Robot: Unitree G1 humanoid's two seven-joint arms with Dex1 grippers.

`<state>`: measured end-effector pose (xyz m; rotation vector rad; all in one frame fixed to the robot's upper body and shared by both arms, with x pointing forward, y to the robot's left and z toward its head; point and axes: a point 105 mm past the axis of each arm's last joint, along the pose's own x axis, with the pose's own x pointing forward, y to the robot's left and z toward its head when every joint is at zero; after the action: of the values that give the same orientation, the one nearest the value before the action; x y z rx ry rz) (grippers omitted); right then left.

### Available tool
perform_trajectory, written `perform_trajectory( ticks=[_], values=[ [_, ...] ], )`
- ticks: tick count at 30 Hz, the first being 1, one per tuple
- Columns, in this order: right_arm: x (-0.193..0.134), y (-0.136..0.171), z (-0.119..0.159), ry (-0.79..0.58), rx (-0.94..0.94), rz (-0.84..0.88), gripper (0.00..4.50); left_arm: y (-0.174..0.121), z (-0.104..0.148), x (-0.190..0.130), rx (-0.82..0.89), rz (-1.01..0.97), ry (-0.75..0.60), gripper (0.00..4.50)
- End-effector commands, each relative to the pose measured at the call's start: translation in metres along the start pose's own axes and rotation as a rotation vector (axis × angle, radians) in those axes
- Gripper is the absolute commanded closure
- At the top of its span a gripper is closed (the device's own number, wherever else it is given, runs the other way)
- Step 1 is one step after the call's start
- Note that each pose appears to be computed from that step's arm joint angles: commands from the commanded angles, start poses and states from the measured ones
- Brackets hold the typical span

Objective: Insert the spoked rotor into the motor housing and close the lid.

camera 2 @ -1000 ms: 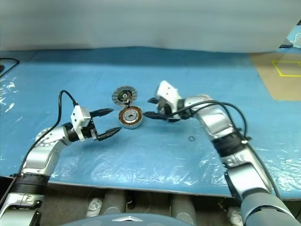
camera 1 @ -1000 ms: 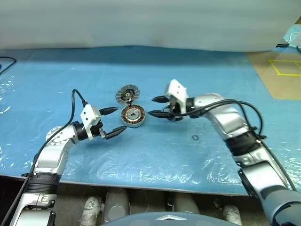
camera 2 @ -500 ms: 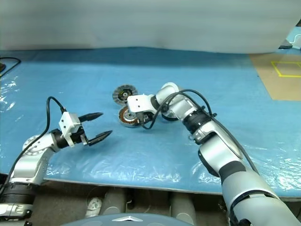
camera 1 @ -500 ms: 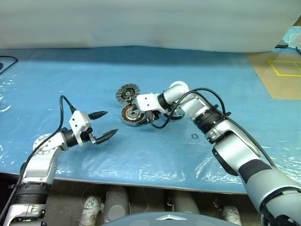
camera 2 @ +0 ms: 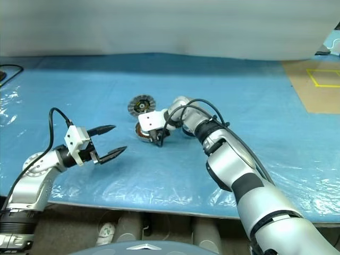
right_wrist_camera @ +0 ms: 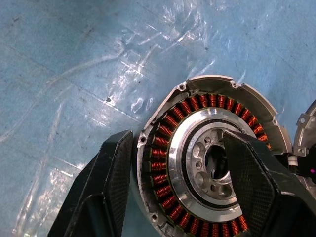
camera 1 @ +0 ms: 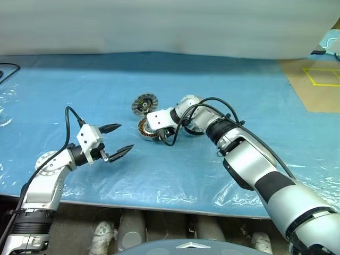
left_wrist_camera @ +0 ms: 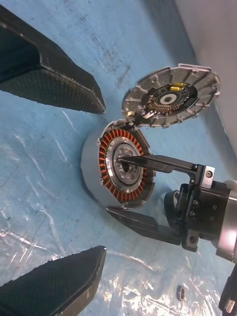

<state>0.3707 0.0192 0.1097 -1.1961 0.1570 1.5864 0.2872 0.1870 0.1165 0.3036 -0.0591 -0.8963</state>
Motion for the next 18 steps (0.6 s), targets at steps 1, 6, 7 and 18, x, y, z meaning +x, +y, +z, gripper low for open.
perform_trajectory(
  ticks=[1, 6, 7, 18],
  values=[
    [-0.010, -0.009, 0.007, -0.003, -0.041, -0.006, 1.54, -0.001, 0.006, 0.002, 0.024, 0.004, -0.027, 0.00],
    [-0.014, -0.010, 0.011, -0.045, 0.024, 0.013, 1.54, 0.000, 0.006, 0.004, 0.024, 0.007, -0.030, 0.00],
    [-0.015, -0.011, 0.012, -0.056, 0.049, 0.013, 1.54, 0.000, 0.005, 0.004, 0.024, 0.006, -0.028, 0.00],
    [-0.009, -0.006, 0.000, -0.022, 0.090, 0.003, 1.54, -0.003, 0.002, 0.007, 0.027, -0.007, -0.019, 0.00]
  ],
)
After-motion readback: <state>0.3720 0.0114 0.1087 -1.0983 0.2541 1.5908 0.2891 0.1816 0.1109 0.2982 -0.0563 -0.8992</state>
